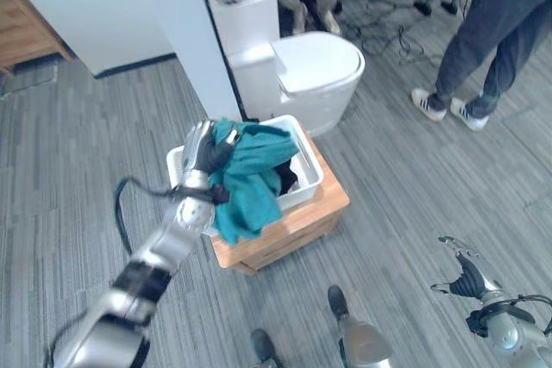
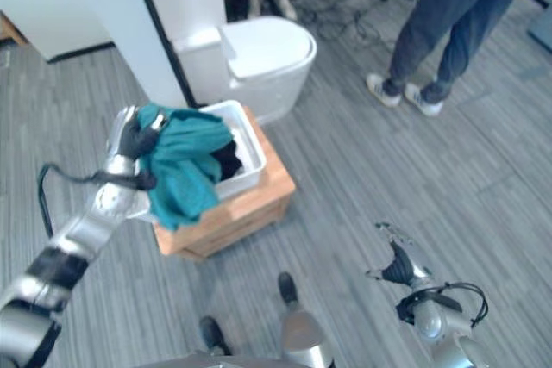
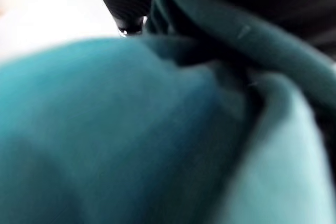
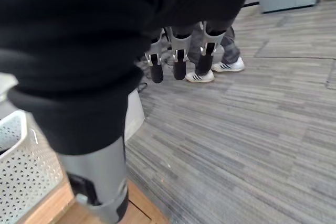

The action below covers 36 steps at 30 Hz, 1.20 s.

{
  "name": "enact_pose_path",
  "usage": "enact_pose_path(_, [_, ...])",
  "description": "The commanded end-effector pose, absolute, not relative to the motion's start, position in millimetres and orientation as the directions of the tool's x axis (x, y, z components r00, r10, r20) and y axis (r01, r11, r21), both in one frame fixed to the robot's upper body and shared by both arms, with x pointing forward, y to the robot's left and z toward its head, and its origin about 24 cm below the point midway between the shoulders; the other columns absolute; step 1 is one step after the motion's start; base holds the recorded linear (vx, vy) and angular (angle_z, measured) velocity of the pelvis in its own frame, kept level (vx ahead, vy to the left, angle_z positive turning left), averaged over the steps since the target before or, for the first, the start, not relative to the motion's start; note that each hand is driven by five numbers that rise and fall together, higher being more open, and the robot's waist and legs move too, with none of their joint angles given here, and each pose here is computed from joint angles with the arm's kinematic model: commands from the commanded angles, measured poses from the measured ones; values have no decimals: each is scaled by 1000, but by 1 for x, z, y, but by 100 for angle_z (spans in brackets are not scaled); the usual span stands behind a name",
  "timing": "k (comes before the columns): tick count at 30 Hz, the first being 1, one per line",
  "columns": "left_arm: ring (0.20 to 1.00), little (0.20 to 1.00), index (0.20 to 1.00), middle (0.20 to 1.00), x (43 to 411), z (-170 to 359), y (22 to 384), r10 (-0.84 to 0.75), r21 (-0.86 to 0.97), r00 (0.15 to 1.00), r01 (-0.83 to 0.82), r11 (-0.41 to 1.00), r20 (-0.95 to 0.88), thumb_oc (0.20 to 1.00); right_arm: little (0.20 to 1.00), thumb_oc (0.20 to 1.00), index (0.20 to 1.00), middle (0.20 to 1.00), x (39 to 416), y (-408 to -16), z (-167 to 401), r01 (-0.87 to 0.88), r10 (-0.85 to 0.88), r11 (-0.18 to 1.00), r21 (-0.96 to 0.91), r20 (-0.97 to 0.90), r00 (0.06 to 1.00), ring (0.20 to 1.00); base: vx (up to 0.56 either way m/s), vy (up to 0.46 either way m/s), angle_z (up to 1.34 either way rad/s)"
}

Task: Tidy up the quilt and then pick up the clothes from the bed and put them into the laundry hamper.

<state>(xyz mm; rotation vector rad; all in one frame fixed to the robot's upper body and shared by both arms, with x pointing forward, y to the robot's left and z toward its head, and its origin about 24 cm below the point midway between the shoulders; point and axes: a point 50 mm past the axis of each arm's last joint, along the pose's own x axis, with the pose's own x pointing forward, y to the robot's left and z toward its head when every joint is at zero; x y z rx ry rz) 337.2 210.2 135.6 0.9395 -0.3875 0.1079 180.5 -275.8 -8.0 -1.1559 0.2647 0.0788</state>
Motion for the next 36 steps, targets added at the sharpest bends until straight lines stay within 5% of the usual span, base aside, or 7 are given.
enact_pose_path(1, [200, 200, 200, 200, 359, 204, 238, 16, 733, 822, -517, 443, 570, 200, 1000, 1000, 1000, 1000, 200, -280, 9, -122, -51, 371, -921, -151, 987, 1000, -53, -9, -19])
enact_pose_path(9, [200, 200, 200, 200, 360, 284, 269, 64, 620, 639, -762, 185, 766, 200, 1000, 1000, 1000, 1000, 182, -273, -29, -198, -89, 421, -885, -258, 962, 1000, -36, -40, -7])
enact_pose_path(14, [200, 200, 200, 200, 372, 281, 274, 124, 673, 687, -726, 141, 716, 200, 1000, 1000, 1000, 1000, 186, -266, -37, -200, -84, 451, -870, -265, 961, 1000, -43, -47, 7])
enact_pose_path(16, [1000, 1000, 1000, 1000, 382, 253, 267, 161, 731, 788, -612, 302, 594, 1000, 1000, 1000, 1000, 1000, 189, -262, -42, -216, -94, 452, -865, -287, 953, 1000, -39, -43, 5])
enact_pose_path(23, [1000, 1000, 1000, 1000, 383, 112, 226, 144, 691, 986, -162, 704, 84, 1000, 1000, 1000, 1000, 1000, 207, -248, -51, -280, -74, 427, -860, -342, 937, 1000, -19, -2, 5])
enact_pose_path(31, [1000, 1000, 1000, 1000, 338, 68, 223, 184, 203, 982, -188, 961, 41, 1000, 1000, 1000, 1000, 1000, 198, -241, -58, -364, -18, 461, -809, -419, 908, 1000, 65, 8, 3])
enact_pose_path(36, [1000, 1000, 1000, 1000, 313, 73, 262, 329, 200, 936, -349, 916, 126, 1000, 1000, 1000, 1000, 1000, 175, -235, -90, -490, -22, 449, -748, -557, 830, 1000, 93, -14, 10])
